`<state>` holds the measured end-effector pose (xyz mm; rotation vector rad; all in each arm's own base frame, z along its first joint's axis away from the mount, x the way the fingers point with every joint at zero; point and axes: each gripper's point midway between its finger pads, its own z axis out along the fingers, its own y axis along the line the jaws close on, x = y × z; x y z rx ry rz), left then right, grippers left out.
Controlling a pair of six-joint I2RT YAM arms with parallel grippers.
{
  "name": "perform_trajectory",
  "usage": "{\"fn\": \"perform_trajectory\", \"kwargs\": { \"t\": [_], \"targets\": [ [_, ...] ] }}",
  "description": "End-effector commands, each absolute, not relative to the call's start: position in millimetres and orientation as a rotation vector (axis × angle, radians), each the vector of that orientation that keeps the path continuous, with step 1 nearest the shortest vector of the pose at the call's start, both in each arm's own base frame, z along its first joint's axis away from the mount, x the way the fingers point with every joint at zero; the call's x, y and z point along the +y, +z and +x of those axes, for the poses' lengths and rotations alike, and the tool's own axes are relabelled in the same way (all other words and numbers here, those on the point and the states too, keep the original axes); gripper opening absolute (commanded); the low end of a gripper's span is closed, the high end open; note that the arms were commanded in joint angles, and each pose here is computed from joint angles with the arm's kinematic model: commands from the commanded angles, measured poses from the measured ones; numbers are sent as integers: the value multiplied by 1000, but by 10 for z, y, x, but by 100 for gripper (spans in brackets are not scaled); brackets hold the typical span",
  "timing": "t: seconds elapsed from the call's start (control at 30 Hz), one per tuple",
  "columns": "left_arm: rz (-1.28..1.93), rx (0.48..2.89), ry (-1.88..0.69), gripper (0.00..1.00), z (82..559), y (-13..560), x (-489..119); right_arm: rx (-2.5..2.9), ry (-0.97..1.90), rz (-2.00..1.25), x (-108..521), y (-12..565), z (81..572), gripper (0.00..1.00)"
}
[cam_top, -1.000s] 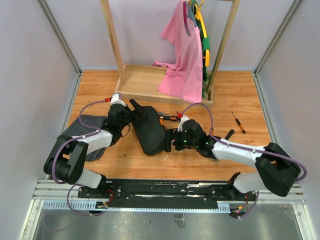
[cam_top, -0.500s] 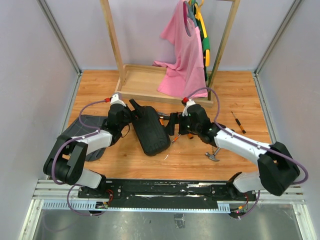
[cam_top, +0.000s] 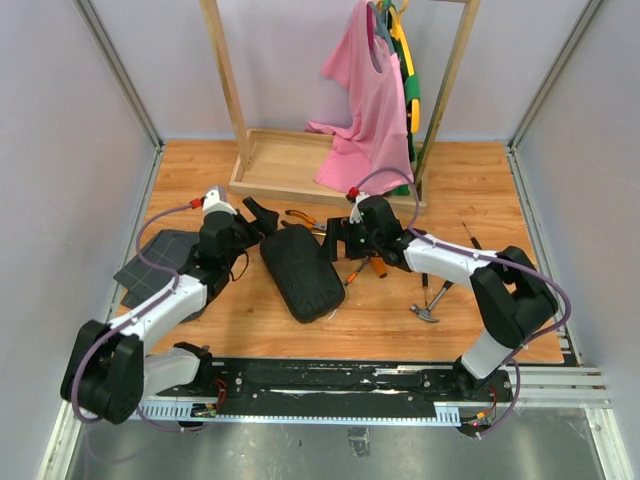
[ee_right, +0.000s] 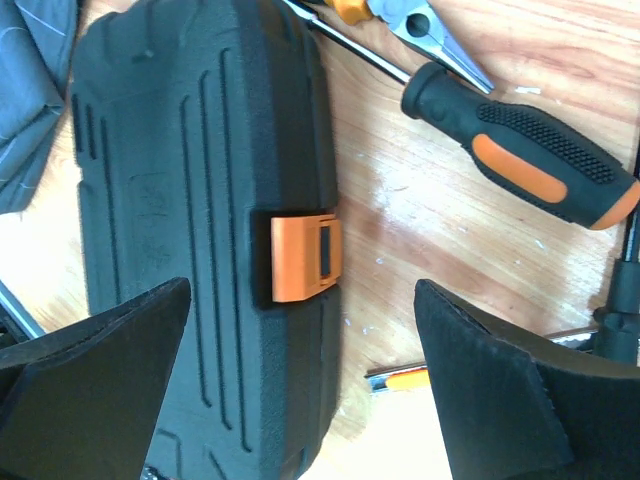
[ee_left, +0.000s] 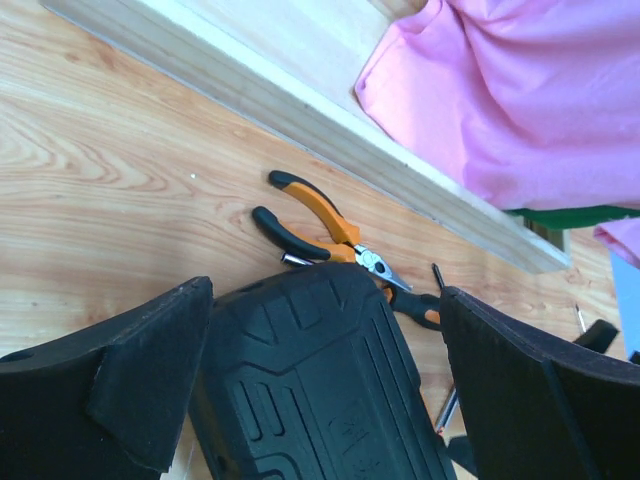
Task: Sort the tools into containers
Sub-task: Move the storage box to the center of the board.
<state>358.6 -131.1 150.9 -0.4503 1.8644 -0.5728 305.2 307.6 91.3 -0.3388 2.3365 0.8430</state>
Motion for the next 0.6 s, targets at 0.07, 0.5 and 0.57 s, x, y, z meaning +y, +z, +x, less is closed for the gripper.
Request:
{"fn": "perform_trajectory", "kwargs": {
  "t": [0.07, 0.5, 0.57],
  "targets": [
    [-512, 1972, -475, 99, 3244, 1308, -1094, 2321, 851, -359, 3012, 872, 3203, 95],
    [-450, 2152, -703, 93, 2656, 789, -1410, 2300, 1148, -379, 3191, 817, 2917, 89],
    [-441, 2157, -701, 93, 2653, 772, -1418, 2303, 1171, -376, 3205, 796, 2845, 88]
  ]
}}
